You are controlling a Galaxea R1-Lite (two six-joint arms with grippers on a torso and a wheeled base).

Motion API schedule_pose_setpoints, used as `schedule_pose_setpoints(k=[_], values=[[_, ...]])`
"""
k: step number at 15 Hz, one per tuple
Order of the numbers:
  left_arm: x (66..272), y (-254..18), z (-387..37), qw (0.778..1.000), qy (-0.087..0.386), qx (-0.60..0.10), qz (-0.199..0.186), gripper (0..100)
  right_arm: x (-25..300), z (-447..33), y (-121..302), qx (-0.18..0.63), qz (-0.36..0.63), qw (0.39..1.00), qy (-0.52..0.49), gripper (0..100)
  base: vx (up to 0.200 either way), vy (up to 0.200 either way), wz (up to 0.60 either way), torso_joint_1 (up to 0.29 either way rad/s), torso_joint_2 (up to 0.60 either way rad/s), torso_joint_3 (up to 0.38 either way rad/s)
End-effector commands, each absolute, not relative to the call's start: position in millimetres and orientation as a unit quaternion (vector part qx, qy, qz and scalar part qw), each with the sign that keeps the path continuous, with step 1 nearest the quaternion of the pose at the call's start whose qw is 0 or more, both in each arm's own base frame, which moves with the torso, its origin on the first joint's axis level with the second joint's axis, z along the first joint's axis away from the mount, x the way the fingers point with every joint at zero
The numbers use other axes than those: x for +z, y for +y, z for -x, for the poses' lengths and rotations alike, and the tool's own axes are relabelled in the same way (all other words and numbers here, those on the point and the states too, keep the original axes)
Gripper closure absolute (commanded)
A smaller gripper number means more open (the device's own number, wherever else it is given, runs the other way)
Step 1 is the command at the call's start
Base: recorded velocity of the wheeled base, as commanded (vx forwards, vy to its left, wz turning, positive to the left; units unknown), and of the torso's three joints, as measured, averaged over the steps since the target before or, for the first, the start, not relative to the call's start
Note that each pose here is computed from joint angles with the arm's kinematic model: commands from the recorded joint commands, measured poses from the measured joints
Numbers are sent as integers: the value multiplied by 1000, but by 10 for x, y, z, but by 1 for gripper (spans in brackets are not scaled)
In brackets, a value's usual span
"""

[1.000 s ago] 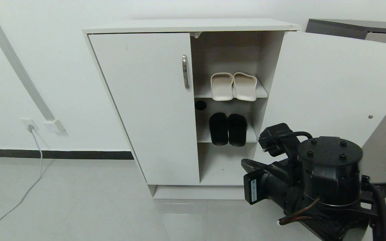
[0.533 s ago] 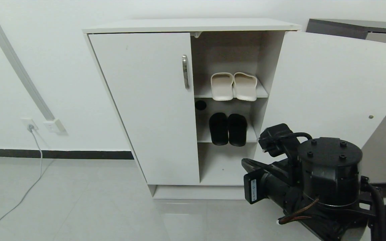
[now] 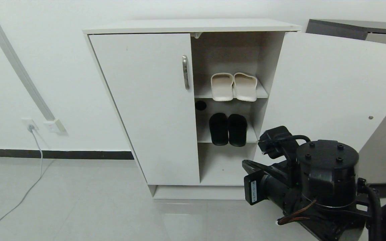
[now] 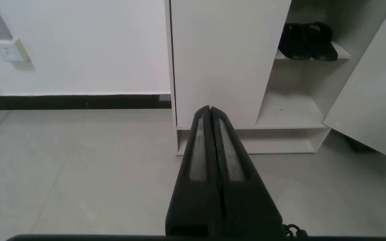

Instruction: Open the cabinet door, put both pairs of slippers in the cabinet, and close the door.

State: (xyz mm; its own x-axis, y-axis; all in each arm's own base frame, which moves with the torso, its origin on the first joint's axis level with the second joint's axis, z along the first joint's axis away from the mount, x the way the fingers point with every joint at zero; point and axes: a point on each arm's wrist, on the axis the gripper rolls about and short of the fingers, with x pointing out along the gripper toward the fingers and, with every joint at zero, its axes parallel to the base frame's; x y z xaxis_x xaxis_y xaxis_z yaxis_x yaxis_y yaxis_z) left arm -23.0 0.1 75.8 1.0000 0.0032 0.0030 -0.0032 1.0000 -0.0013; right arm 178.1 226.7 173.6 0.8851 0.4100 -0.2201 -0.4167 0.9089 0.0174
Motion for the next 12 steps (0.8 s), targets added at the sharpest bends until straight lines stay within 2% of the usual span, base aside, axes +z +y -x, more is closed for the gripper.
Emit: schedule_pose_setpoints(k=[1,4,7,12], values=[[761,1,229,1000,-2,2,1,100,1727,-1783,2270,213,16,971,111,100,0,0,0,-2,-217,-237],[761,1,229,1000,-2,2,1,100,1723,-1785,2272,213,19,971,111,100,0,0,0,27,-204,-338],[761,0,229,1000,-2,2,1,100,1723,-1785,2272,213,20,970,111,100,0,0,0,35,-554,-360],[761,1,229,1000,-2,2,1,100,1719,-1784,2270,213,21,970,111,100,0,0,0,121,-467,-343]])
